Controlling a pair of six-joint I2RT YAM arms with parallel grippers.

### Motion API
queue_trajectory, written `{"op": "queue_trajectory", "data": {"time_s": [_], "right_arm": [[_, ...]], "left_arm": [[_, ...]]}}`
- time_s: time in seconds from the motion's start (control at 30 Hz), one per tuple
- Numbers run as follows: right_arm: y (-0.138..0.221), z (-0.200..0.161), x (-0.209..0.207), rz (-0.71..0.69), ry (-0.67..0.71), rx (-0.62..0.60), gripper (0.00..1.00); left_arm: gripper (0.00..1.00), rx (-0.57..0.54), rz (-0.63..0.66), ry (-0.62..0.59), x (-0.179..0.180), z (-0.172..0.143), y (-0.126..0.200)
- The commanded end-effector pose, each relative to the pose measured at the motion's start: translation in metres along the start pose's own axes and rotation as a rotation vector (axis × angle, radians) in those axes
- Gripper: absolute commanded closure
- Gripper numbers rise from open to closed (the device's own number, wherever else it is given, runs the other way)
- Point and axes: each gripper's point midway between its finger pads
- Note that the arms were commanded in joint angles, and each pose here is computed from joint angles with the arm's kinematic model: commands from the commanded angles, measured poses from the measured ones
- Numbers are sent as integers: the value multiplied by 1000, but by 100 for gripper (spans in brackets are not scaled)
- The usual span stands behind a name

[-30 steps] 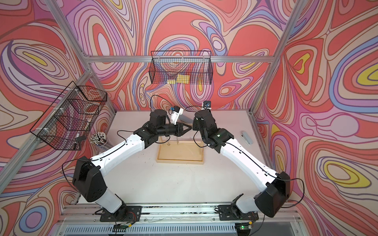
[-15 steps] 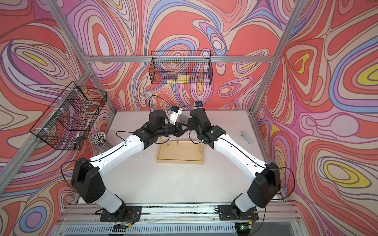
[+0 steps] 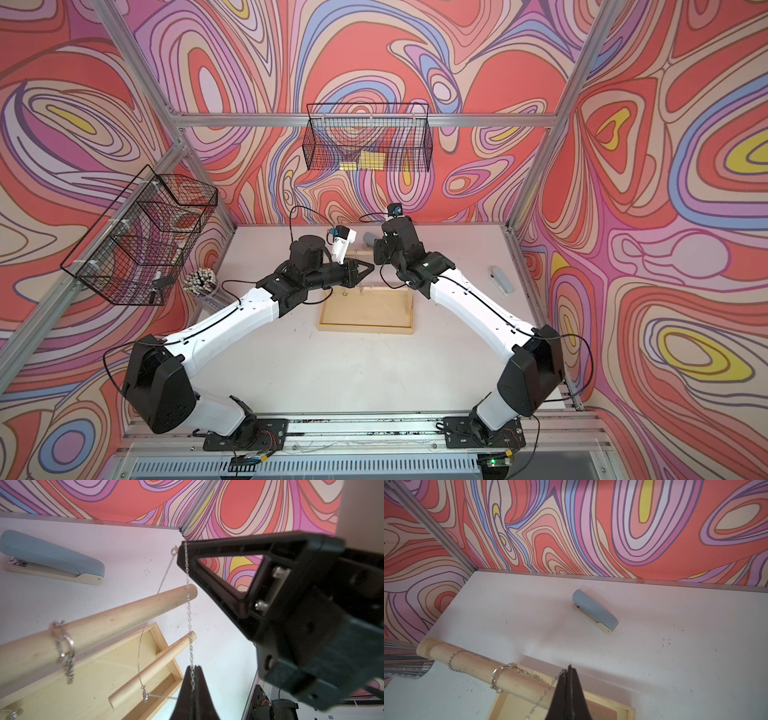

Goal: Hang the necklace on the jewelry display stand
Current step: Hang the necklace on the stand.

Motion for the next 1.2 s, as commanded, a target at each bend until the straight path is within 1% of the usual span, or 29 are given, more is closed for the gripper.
{"op": "queue_trajectory", "data": {"time_s": [0.0,0.2,0.4,0.6,0.73,0.97,1.17], "right_arm": [[-1,0,-1,7,-4,-2,100],[-3,-10,3,35,-5,27,100],[-1,-14,3,41,2,32,100],[0,-12,3,36,5,30,100],[1,-10,3,37,-2,21,100],[3,-10,2,38,-3,16,100],[2,-13,2,41,-5,21,100]], "left_arm": [[100,-4,-3,-2,1,-5,5],[100,-2,10,25,12,-13,-3],[100,11,30,35,22,-19,-10],[100,-17,-2,22,8,-6,-5],[100,-36,16,-7,5,3,-1],[100,-50,85,-32,13,13,3],[100,-39,133,-41,25,11,4]]}}
Point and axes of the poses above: each gripper's point midway between its finger pads, its own y axis back along the fingers, its own x axis along the line the jaws close on, z = x × y, and after that the axes turned 5 degrees about y, right-handed
